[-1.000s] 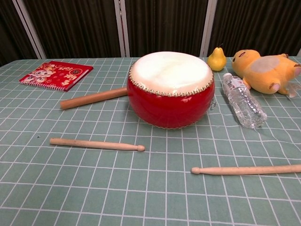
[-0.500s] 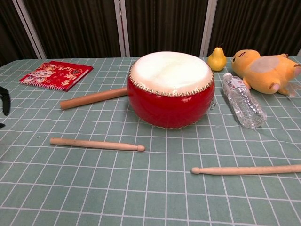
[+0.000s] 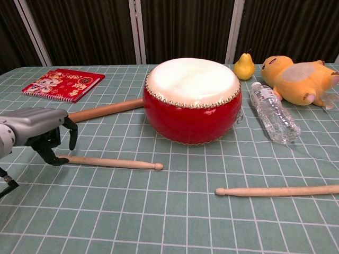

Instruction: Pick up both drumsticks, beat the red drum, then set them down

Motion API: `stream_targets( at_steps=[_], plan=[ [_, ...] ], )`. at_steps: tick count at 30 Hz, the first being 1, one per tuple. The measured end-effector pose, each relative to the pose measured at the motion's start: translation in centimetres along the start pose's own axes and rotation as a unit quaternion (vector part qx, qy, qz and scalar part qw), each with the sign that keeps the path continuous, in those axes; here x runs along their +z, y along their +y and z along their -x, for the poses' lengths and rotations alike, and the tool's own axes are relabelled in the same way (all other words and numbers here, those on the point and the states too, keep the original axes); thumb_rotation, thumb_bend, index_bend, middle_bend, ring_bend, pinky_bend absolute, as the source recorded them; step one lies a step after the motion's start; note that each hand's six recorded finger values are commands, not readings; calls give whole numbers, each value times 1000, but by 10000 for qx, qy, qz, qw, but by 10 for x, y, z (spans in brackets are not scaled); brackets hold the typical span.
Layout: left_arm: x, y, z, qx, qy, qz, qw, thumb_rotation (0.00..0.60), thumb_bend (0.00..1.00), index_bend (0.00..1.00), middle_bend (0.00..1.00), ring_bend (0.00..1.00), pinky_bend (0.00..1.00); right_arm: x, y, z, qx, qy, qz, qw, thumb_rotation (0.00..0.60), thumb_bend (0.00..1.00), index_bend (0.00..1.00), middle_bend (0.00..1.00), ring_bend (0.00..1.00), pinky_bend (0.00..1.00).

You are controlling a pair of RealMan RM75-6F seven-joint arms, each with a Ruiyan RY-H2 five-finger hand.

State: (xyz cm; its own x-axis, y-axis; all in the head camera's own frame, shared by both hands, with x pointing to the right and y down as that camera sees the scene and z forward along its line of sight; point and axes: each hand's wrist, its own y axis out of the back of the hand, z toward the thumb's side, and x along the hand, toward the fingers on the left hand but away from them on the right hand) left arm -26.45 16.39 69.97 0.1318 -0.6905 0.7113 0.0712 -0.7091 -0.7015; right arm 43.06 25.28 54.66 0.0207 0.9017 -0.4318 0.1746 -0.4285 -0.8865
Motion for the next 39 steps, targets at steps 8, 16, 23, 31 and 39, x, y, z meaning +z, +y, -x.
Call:
stream_targets(
  at_steps=[8, 16, 23, 31, 39],
  plan=[
    [16, -14, -12, -109, 29, -118, 9999, 600, 291, 484, 1000, 1000, 1000, 1, 0, 0, -15, 5, 47, 10000, 600, 303, 0, 0, 0, 73],
    [20, -19, -16, -186, 27, -99, 9998, 600, 303, 487, 1000, 1000, 1000, 1, 0, 0, -11, 7, 62, 10000, 600, 304, 0, 0, 0, 73],
    [19, -24, -15, -296, 78, -125, 9995, 600, 507, 713, 1000, 1000, 1000, 1, 1, 0, -5, -4, 75, 10000, 600, 303, 0, 0, 0, 73],
    [15, -1, -6, -35, -10, 291, 9996, 600, 564, 772, 1000, 1000, 1000, 0, 1, 0, -10, -20, 86, 10000, 600, 303, 0, 79, 83, 108],
    [-3, 60, 24, 716, -327, 730, 9942, 600, 564, 772, 1000, 1000, 1000, 7, 0, 2, -3, -17, 81, 10000, 600, 303, 109, 819, 914, 904]
  ],
)
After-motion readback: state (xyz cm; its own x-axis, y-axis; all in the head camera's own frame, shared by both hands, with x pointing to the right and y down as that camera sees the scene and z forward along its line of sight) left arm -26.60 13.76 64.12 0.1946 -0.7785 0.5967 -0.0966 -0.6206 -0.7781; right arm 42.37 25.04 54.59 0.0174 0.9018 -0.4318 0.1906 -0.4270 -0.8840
